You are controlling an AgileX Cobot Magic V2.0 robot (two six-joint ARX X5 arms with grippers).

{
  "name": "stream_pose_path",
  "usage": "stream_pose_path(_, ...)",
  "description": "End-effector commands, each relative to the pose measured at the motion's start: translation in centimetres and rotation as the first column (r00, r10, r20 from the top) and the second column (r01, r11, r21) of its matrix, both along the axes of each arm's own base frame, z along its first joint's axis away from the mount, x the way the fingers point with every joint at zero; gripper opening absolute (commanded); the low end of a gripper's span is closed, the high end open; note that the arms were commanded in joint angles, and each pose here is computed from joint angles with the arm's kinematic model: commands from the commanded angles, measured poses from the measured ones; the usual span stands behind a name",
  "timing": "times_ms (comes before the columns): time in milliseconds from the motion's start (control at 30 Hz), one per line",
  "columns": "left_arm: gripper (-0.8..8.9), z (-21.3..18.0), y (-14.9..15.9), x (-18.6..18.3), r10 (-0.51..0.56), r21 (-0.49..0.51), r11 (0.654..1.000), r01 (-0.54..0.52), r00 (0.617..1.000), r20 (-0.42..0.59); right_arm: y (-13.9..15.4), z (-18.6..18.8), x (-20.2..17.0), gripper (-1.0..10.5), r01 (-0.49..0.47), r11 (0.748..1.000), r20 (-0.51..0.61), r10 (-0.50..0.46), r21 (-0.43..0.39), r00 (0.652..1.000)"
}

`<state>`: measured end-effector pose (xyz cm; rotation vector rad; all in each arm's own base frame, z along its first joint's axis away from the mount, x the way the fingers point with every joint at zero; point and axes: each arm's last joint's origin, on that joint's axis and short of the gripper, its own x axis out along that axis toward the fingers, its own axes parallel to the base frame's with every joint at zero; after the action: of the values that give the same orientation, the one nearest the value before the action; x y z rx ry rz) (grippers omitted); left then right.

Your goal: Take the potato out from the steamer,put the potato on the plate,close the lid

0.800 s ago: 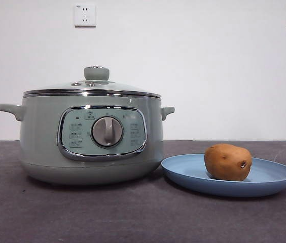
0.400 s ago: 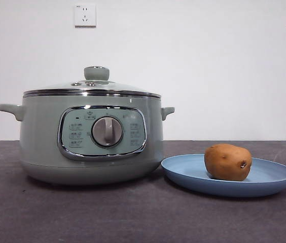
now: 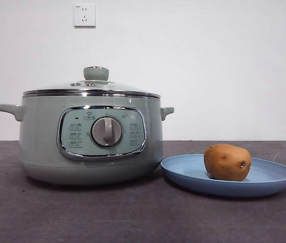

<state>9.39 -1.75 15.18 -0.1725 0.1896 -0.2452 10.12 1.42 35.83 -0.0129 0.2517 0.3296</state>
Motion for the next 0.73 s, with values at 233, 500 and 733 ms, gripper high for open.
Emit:
stream_pose_path(233,-0.04,-0.4,0.0,0.1,0.008,-0.002,1.000,-0.008,1.000,-0.010,-0.1,-10.6,1.2,0.0,0.023,0.998,0.079,-0.028,0.064,0.996)
stream_pose_path(500,-0.04,-0.4,0.0,0.1,0.008,-0.002,1.000,-0.008,1.000,-0.010,-0.1,-18.0,0.9,0.0,0.043,0.987,0.068,-0.054,0.154,0.996)
stream_pose_path(733,-0.04,-0.4,0.0,0.1,0.008,-0.002,1.000,-0.008,1.000,-0.010,-0.2,-20.2,0.0,0.0,0.044,0.984,0.088,-0.060,0.174,0.994)
